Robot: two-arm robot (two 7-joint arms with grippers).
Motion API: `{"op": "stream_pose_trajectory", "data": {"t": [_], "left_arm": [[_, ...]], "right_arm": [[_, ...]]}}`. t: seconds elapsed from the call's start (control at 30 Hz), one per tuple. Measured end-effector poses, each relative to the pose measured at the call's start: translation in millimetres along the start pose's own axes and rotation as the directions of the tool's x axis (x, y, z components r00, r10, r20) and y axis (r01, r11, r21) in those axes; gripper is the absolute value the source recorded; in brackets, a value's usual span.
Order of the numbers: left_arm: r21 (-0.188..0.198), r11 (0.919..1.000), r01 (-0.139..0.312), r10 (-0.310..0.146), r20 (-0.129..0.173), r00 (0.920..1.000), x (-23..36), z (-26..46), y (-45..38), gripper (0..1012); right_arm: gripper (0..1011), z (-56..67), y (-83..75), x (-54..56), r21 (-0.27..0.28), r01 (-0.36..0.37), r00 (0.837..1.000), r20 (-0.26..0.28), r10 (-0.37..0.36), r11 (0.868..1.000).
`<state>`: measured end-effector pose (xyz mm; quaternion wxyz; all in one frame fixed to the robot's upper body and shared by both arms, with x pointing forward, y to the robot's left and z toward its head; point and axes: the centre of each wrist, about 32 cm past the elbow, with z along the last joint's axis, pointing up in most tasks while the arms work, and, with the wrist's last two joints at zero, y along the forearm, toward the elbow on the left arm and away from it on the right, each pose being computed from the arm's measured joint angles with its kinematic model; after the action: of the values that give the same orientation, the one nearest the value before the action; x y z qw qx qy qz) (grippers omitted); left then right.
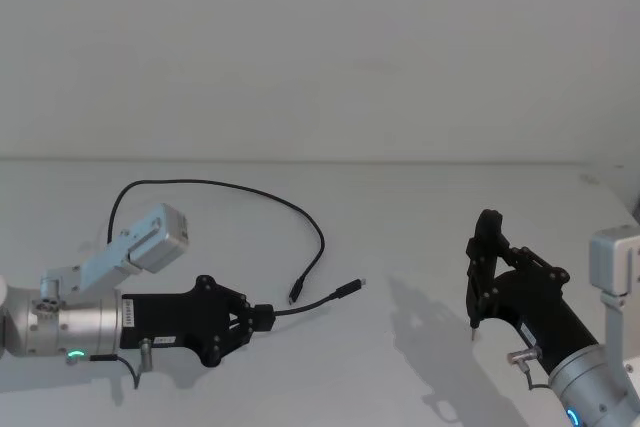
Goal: Pick up the data cable with the one hand.
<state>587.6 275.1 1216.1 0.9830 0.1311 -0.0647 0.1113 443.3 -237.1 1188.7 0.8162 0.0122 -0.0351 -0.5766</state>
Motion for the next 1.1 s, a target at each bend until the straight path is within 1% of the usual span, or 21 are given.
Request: {"op": "stream_pose_trajectory", "data": {"t": [0.17, 0.3, 0.47, 0.83, 0.9, 0.97, 1.03, 1.1], "left_arm": [[-0.012, 0.9999, 0.007, -0.007, 0.003, 1.0, -3.7, 2.9, -3.9, 44], [-0.017, 0.9998, 0.009, -0.009, 0.004, 1.0, -5.0, 3.8, -5.2, 44], [-0.022, 0.9997, 0.011, -0.011, 0.006, 0.9999, -6.6, 5.1, -6.9, 44], [-0.027, 0.9995, 0.014, -0.014, 0.007, 0.9999, -8.3, 6.3, -8.6, 44], [-0.028, 0.9995, 0.015, -0.014, 0.007, 0.9999, -8.5, 6.6, -8.9, 44], [-0.029, 0.9995, 0.015, -0.015, 0.007, 0.9999, -8.7, 6.7, -9.1, 44], [-0.029, 0.9995, 0.015, -0.015, 0.007, 0.9999, -8.8, 6.8, -9.2, 44], [-0.03, 0.9994, 0.016, -0.016, 0.007, 0.9999, -9.0, 6.8, -9.4, 44]], "right_arm": [[279, 0.0, 0.0, 0.0, 0.0, 0.0, 1.0, 0.0, 0.0, 1.0], [279, 0.6, 0.1, 0.0, 0.002, 0.0, 1.0, -0.002, 0.0, 1.0], [279, 4.0, 1.0, -0.3, 0.009, -0.003, 1.0, -0.026, 0.003, 1.0], [279, 19.7, 6.8, -4.3, 0.038, -0.014, 0.991, -0.132, 0.019, 0.999], [279, 25.7, 9.6, -6.4, 0.047, -0.016, 0.984, -0.175, 0.024, 0.999], [279, 27.0, 10.2, -6.9, 0.049, -0.016, 0.983, -0.184, 0.025, 0.999], [279, 32.2, 13.4, -9.5, 0.059, -0.018, 0.974, -0.225, 0.031, 0.998], [279, 34.3, 15.1, -11.0, 0.061, -0.02, 0.969, -0.245, 0.034, 0.998]]}}
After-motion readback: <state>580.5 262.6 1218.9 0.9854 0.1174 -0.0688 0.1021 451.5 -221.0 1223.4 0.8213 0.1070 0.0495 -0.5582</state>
